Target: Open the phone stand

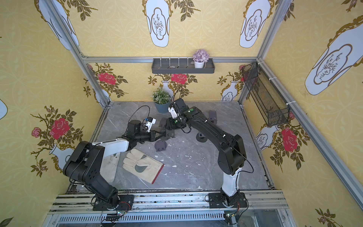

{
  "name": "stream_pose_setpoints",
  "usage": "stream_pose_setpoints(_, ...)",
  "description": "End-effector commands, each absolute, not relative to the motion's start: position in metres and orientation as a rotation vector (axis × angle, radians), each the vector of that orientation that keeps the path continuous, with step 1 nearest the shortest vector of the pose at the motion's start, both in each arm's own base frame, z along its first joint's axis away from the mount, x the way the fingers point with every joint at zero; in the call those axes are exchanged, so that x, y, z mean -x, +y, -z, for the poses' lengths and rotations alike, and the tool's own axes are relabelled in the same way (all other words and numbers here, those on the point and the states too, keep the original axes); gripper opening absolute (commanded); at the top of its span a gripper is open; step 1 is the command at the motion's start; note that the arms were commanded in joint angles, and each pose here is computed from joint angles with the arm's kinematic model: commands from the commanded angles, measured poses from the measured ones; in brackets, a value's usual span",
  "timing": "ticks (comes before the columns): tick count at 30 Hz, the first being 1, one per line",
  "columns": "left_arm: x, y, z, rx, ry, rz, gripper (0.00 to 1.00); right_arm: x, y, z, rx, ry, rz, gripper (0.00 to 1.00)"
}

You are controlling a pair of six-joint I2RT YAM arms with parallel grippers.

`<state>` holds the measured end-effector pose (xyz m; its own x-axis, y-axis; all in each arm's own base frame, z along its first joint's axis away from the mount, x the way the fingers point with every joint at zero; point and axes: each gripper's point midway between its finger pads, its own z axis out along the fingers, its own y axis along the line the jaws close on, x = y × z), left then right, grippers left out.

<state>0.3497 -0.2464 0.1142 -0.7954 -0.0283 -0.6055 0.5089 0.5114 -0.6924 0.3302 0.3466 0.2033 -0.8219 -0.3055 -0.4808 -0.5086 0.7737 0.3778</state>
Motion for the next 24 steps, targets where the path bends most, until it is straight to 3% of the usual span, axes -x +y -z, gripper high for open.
stream_pose_setpoints(1,-0.351,-0.215,-0.063,-0.166,2.426,1.071,0.00,-0.334,0.339,-0.225,0.581,2.516,-0.680,0.49)
stream_pose_setpoints(15,-0.361,-0.220,-0.086,-0.183,2.360,1.123,0.00,-0.324,0.343,-0.213,0.598,2.544,-0.698,0.54)
stream_pose_setpoints(16,-0.362,-0.222,-0.091,-0.192,2.346,1.132,0.00,-0.325,0.344,-0.211,0.601,2.545,-0.701,0.59)
stream_pose_setpoints(18,-0.362,-0.226,-0.104,-0.223,2.307,1.167,0.00,-0.326,0.346,-0.207,0.606,2.553,-0.709,1.00)
stream_pose_setpoints(24,-0.359,-0.236,-0.128,-0.299,2.233,1.254,0.00,-0.327,0.357,-0.200,0.615,2.539,-0.820,0.98)
